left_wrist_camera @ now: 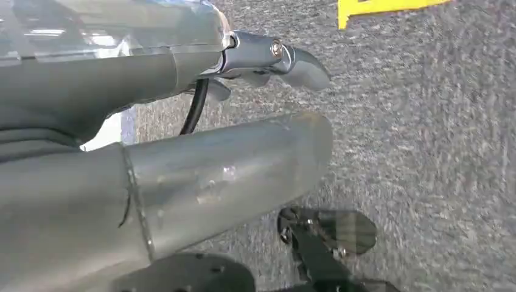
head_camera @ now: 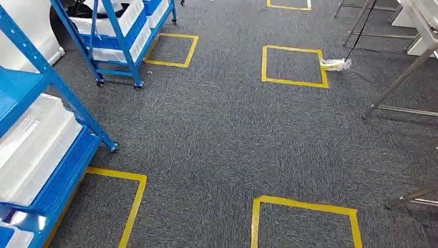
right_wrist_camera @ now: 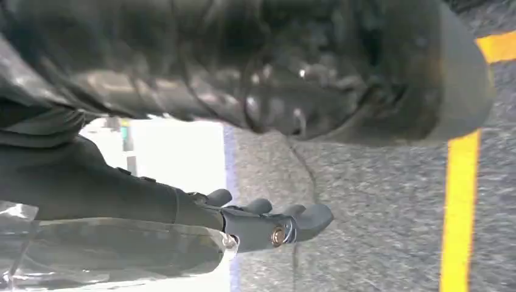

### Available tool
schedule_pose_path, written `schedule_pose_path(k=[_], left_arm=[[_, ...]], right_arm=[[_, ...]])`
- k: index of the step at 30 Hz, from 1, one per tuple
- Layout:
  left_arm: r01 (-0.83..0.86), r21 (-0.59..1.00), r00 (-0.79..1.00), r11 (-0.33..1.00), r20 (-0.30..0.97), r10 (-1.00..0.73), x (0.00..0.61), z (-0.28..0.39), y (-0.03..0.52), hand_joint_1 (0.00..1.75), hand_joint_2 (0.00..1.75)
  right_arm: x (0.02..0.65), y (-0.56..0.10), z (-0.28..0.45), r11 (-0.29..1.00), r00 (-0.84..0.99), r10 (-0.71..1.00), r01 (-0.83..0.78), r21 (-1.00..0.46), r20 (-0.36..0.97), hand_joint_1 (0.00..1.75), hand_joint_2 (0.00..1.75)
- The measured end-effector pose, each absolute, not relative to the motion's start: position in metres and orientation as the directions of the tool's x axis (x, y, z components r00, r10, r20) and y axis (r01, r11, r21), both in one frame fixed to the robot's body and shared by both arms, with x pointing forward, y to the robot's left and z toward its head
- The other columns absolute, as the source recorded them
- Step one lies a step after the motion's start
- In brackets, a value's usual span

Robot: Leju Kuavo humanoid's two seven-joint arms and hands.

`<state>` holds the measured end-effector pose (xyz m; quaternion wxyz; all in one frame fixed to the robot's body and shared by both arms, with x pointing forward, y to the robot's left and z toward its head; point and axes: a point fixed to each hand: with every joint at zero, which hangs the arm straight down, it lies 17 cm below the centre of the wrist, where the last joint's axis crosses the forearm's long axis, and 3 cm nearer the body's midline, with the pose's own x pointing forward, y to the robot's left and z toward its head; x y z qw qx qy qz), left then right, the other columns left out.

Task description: Take the parts from the cabinet and place them on the table.

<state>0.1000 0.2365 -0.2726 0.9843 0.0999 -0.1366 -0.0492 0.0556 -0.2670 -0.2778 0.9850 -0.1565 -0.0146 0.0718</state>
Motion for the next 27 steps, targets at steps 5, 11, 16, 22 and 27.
schedule_pose_path(k=[5, 11, 16, 22, 27], left_arm=[[0.07, 0.212, 0.957, 0.975, 0.261, -0.125, 0.101, -0.2725, 0.2375, 0.0, 0.0], [0.071, 0.212, 0.959, 0.975, 0.253, -0.125, 0.0958, -0.2734, 0.2383, 0.0, 0.0], [0.071, 0.214, 0.96, 0.974, 0.25, -0.125, 0.0943, -0.2737, 0.2394, 0.0, 0.0], [0.075, 0.216, 0.959, 0.974, 0.254, -0.13, 0.097, -0.2733, 0.2399, 0.0, 0.0], [0.078, 0.216, 0.958, 0.973, 0.253, -0.133, 0.0968, -0.2734, 0.2397, 0.0, 0.0]], right_arm=[[0.0568, -0.2634, -0.2775, 0.942, 0.989, 0.146, -0.137, -0.306, 0.009, 0.0, 0.0], [0.0541, -0.2621, -0.2778, 0.943, 0.989, 0.147, -0.138, -0.303, 0.005, 0.0, 0.0], [0.0575, -0.262, -0.2774, 0.943, 0.989, 0.147, -0.138, -0.303, 0.009, 0.0, 0.0], [0.0574, -0.261, -0.2774, 0.943, 0.989, 0.149, -0.139, -0.301, 0.009, 0.0, 0.0], [0.0496, -0.2601, -0.2783, 0.945, 0.989, 0.148, -0.143, -0.296, -0.003, 0.0, 0.0]])
